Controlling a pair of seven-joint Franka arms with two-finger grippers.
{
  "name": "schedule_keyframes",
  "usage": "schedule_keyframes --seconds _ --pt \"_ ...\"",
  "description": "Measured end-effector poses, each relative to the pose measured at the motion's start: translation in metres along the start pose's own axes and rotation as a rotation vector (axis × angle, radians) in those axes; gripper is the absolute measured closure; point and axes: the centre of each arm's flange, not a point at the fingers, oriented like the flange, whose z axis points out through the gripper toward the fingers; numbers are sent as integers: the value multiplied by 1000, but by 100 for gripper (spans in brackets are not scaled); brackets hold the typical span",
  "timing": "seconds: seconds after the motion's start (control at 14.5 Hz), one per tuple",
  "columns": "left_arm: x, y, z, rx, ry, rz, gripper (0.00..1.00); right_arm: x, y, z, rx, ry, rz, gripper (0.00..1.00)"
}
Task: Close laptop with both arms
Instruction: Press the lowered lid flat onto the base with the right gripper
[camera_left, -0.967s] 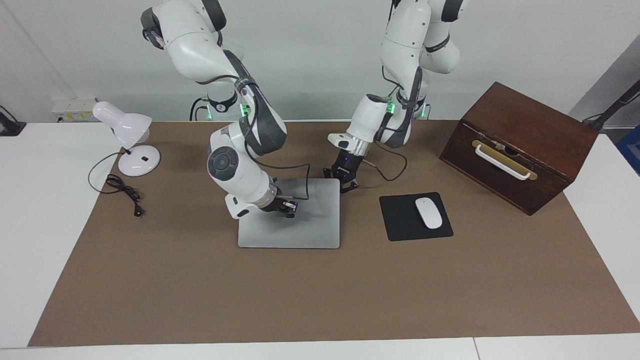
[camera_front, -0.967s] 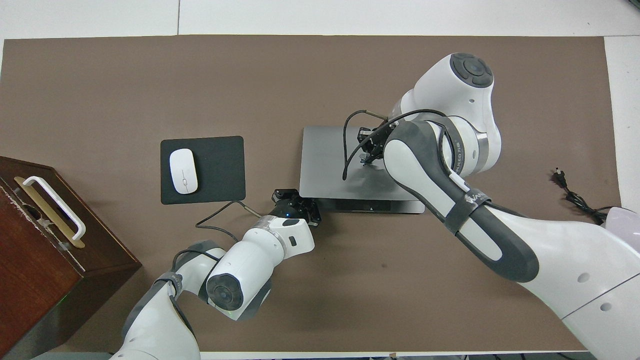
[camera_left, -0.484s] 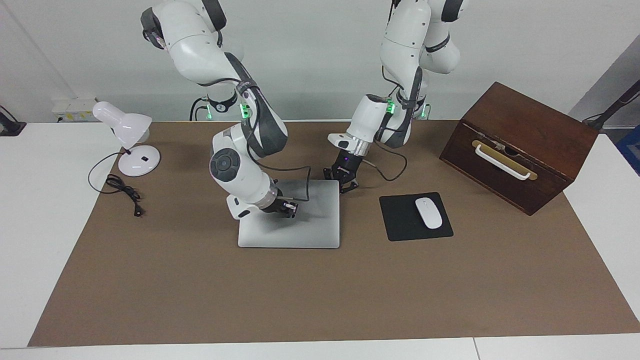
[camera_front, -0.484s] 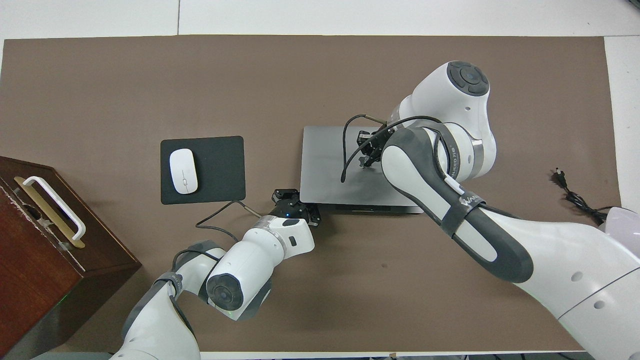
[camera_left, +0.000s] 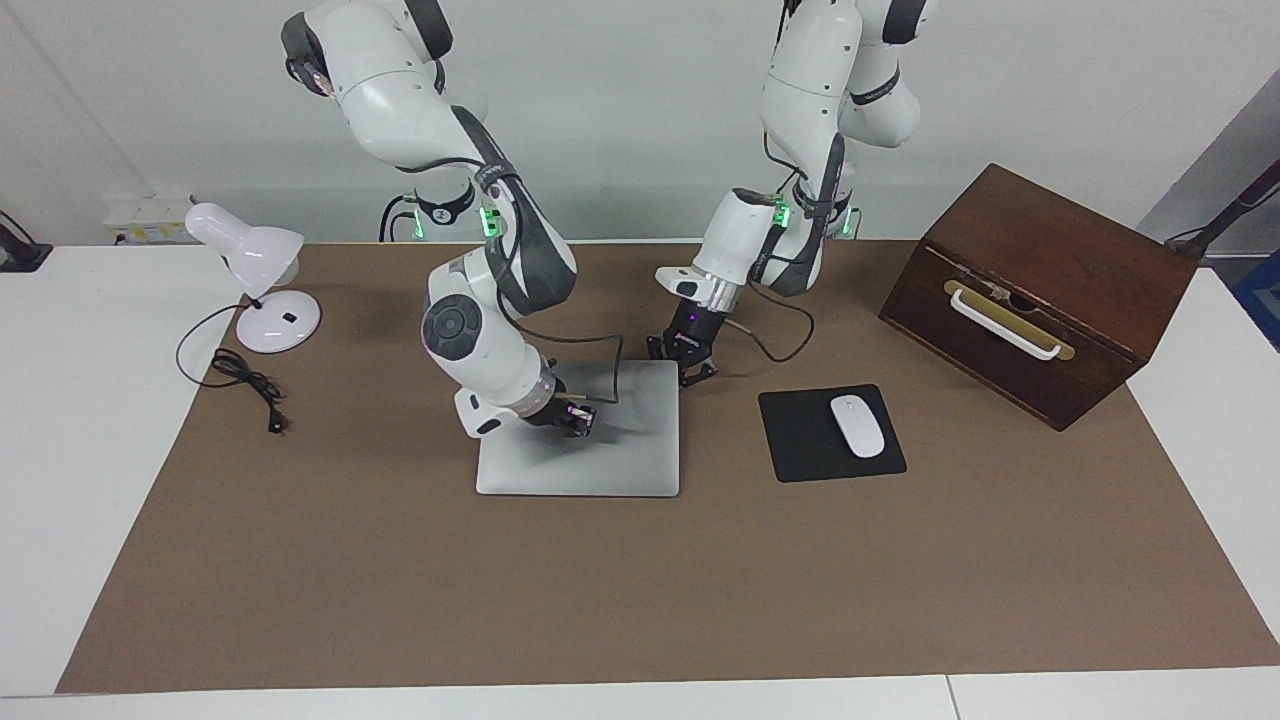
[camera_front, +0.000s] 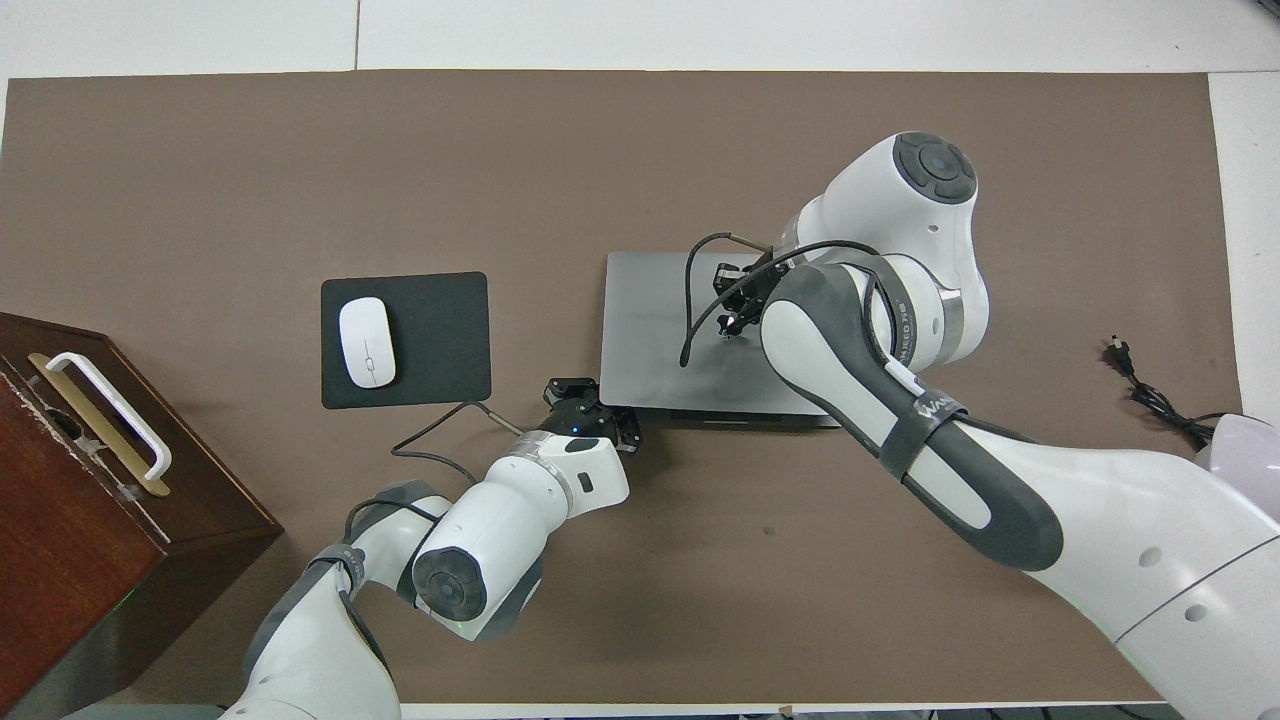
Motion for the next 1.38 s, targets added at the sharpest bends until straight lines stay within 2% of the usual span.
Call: schedule_keyframes --seconds 0.83,1.38 --pt "0 0 0 0 0 0 99 -11 -15 -4 13 -2 -2 99" --pt "0 0 0 0 0 0 99 -17 -24 -37 11 3 -20 99"
